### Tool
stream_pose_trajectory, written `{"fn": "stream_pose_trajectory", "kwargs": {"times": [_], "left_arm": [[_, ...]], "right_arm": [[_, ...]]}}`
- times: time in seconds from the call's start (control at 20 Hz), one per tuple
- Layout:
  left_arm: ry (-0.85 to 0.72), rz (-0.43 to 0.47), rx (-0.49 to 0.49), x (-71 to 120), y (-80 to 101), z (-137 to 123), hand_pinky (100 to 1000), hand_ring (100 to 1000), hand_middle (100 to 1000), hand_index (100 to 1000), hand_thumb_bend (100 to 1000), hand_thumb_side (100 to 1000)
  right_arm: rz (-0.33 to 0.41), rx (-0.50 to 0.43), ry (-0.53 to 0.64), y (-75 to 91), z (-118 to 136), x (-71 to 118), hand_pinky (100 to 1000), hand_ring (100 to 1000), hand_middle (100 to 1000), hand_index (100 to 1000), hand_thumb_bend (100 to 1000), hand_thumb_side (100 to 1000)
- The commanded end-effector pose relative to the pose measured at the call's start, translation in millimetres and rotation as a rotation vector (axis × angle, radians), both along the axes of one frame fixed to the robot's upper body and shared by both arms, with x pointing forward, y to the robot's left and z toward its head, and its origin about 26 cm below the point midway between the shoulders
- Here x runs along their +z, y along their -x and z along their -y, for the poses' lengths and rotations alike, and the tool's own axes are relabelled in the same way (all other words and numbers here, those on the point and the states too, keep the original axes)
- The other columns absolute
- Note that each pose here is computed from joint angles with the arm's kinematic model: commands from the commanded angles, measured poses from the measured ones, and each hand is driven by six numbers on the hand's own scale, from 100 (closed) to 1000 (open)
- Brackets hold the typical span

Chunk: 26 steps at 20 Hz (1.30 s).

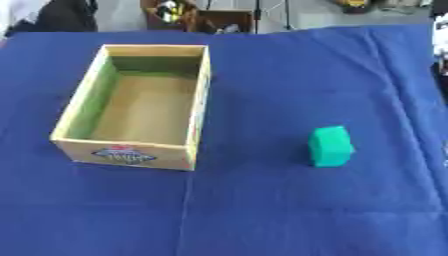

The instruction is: Pick up objects on the table and place them in the box.

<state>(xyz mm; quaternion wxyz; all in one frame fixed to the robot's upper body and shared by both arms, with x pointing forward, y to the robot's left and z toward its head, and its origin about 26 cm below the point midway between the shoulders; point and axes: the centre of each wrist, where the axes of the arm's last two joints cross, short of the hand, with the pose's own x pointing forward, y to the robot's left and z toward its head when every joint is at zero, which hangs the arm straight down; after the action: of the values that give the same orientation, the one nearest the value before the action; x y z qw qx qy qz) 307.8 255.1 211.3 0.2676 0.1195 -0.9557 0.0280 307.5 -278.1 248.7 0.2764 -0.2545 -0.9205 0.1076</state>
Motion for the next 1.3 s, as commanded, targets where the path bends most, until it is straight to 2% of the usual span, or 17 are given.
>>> {"fn": "stream_pose_trajectory", "kwargs": {"times": [0.05,0.35,0.5,0.55,0.7,0.85,1.1,1.3], "left_arm": [[-0.004,0.021,0.0,5.5,2.8,-1.4,524,706,866,808,100,962],[-0.003,0.022,0.001,5.5,2.8,-1.6,524,706,865,809,100,963],[-0.004,0.022,0.001,5.6,2.9,-1.8,524,706,865,809,100,963],[-0.005,0.022,0.001,5.6,2.9,-1.8,524,706,865,809,100,963],[-0.009,0.018,-0.002,5.2,3.0,-1.6,524,707,865,809,100,963],[-0.011,0.013,-0.005,4.6,3.1,-1.3,524,707,865,809,100,962],[-0.017,0.009,-0.011,4.3,3.2,-1.0,524,707,865,809,100,962],[-0.02,0.006,-0.012,4.0,3.4,-1.2,523,707,864,808,100,962]], "right_arm": [[0.037,-0.006,0.018,3.8,1.3,9.1,873,834,679,836,100,834],[0.035,-0.009,0.025,4.0,1.9,9.3,872,835,680,836,100,836],[0.041,-0.019,0.074,4.4,3.6,15.4,865,841,696,844,100,863],[0.042,-0.029,0.115,4.7,4.4,20.0,864,841,697,845,100,866],[0.025,-0.081,0.311,6.1,5.5,38.7,850,855,741,868,100,954],[-0.047,-0.153,0.538,8.0,3.7,55.3,846,865,775,884,100,1000],[-0.172,-0.279,0.838,11.2,-0.5,75.0,840,874,817,892,100,1000],[-0.227,-0.35,1.011,13.8,-2.3,85.9,836,880,837,895,100,1000]]}}
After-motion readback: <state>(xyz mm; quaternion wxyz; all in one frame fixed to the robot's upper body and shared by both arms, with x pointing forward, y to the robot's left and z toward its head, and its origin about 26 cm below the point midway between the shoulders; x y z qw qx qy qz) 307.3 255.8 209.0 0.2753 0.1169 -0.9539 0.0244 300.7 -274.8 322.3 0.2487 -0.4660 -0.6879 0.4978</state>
